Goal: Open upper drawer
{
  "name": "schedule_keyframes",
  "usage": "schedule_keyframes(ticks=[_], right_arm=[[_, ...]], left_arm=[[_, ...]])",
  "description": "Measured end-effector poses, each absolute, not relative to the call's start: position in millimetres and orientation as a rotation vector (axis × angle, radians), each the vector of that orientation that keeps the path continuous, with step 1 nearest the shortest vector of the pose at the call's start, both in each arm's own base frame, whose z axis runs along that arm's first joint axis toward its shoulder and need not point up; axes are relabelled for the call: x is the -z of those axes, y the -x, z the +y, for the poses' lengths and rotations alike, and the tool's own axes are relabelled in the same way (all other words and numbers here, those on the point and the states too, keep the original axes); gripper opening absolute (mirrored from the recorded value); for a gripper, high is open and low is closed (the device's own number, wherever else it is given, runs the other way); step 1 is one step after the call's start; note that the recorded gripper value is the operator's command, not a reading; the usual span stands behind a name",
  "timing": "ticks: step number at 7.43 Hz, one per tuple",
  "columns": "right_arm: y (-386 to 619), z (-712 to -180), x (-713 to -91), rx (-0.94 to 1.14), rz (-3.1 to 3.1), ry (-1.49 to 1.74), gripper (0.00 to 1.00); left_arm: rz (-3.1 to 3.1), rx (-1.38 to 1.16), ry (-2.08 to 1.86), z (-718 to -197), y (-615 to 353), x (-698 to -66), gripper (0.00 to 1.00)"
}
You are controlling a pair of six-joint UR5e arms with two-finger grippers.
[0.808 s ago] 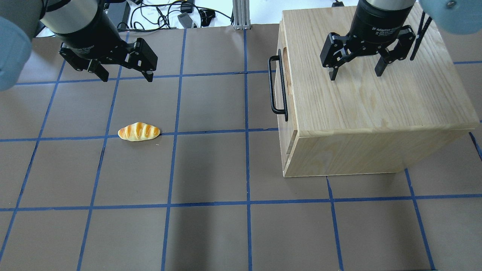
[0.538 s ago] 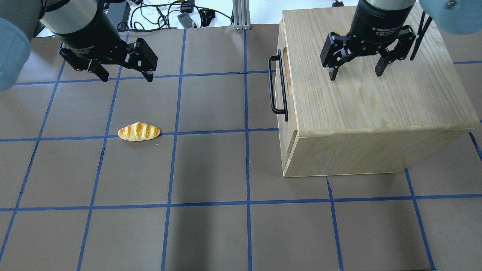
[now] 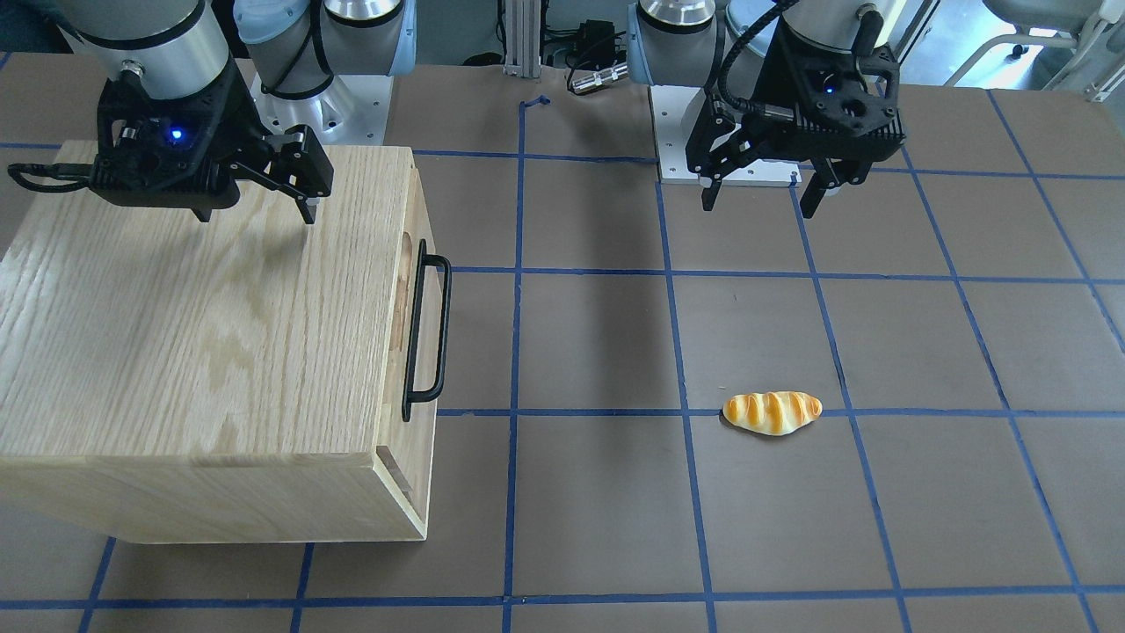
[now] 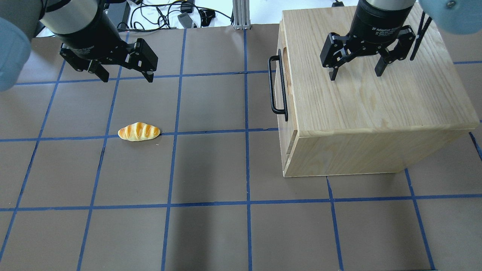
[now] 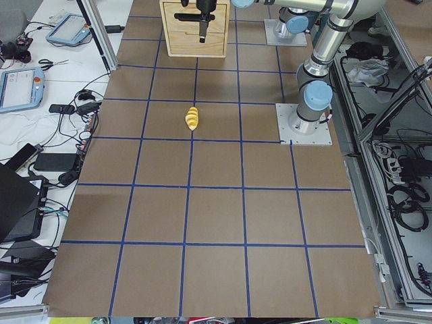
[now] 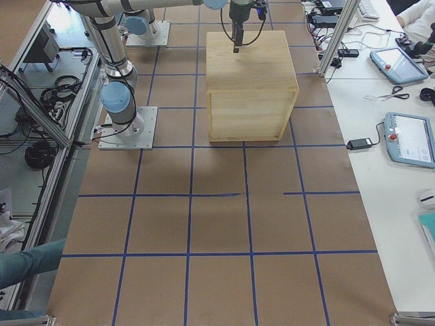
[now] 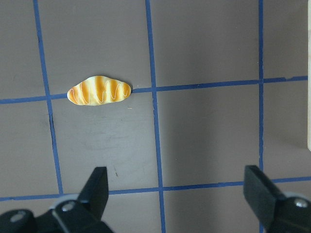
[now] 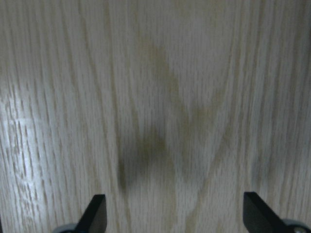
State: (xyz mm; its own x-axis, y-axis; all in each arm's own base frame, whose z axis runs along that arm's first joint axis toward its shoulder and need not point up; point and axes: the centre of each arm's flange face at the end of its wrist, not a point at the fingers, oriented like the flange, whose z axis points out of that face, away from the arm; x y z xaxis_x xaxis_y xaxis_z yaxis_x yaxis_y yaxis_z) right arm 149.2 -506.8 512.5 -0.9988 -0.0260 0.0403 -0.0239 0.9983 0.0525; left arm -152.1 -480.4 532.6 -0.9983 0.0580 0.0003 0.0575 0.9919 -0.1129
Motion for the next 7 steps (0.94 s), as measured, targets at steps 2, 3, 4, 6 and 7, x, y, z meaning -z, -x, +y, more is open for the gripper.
schedule_keyframes(ticks=[2, 3, 4, 6, 7], right_arm=[[-149.2, -506.8, -512.3, 0.081, -3.099, -0.039, 1.0], [-149.2, -506.8, -512.3, 0.081, -3.099, -0.039, 1.0], [-149.2, -506.8, -512.4, 0.081, -3.099, -0.039, 1.0], [-149.2, -506.8, -512.5, 0.081, -3.099, -0.039, 1.0], [-149.2, -506.9, -512.5, 0.081, -3.099, -0.039, 1.0]], left_arm=[[-3.132, -0.17, 0.089, -482.4, 152.6, -530.4, 1.0], [-3.13, -0.158, 0.083, -484.3, 153.7, -527.8, 1.0], [-3.125, -0.148, 0.079, -485.1, 154.9, -526.5, 1.0], [-3.099, -0.138, 0.06, -487.7, 157.9, -524.7, 1.0], [-3.064, -0.134, 0.03, -491.3, 164.1, -522.2, 1.0]])
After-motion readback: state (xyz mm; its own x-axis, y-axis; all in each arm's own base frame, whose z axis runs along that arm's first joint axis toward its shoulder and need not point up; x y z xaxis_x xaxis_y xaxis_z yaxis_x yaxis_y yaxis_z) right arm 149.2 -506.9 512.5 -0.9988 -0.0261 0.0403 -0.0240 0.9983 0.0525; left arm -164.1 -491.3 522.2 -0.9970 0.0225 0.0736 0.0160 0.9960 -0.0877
